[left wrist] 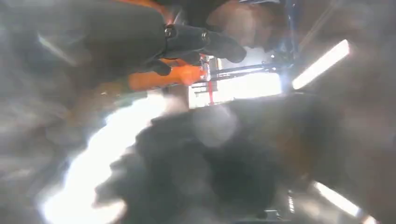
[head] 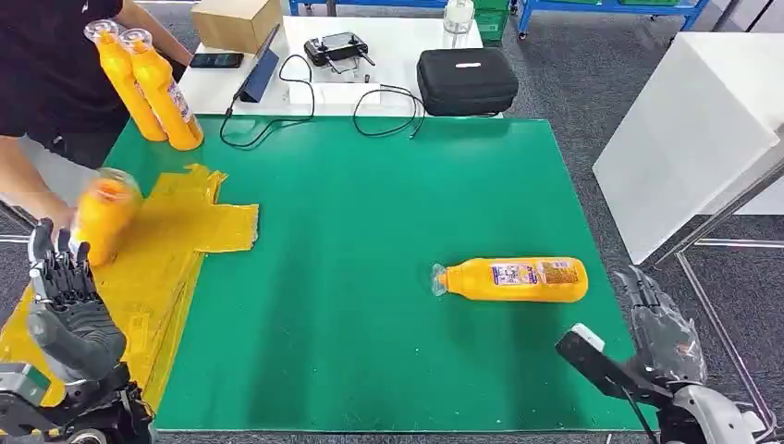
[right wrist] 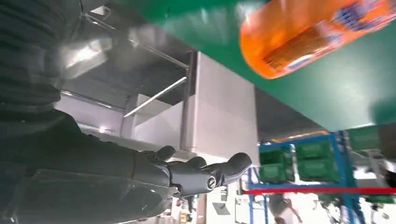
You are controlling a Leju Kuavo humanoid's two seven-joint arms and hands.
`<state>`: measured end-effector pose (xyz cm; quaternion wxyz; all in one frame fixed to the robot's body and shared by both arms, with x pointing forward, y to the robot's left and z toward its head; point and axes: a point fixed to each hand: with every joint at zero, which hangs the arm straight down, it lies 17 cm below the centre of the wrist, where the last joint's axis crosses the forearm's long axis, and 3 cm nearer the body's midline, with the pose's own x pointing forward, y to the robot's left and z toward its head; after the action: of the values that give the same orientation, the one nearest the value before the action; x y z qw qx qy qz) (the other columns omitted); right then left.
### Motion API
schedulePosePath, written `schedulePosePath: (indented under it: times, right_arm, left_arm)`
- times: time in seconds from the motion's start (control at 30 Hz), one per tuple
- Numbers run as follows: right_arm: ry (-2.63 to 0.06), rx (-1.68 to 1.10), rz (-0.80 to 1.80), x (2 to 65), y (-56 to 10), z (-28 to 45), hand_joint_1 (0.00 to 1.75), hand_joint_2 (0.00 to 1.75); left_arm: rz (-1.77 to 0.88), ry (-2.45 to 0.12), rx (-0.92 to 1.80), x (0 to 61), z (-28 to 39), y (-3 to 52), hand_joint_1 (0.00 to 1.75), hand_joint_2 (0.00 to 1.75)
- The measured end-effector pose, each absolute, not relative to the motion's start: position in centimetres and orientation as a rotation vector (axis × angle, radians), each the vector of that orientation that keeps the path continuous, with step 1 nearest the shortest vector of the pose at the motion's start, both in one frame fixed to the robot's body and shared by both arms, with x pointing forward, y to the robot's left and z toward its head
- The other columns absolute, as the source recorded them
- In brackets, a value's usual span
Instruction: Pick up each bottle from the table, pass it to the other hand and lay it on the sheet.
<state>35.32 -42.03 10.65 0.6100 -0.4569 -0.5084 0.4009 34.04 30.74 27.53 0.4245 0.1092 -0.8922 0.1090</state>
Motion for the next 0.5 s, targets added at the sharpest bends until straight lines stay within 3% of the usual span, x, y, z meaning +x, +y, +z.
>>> schedulePosePath:
  times: [0.5]
  right_arm:
    - [-1.106,-1.075,0.926,41.0,-43.9,9.8,0.00,1.75]
  left_arm:
    - [0.315,-2.257,0.192,34.5,28.4,30.7,0.00,0.00]
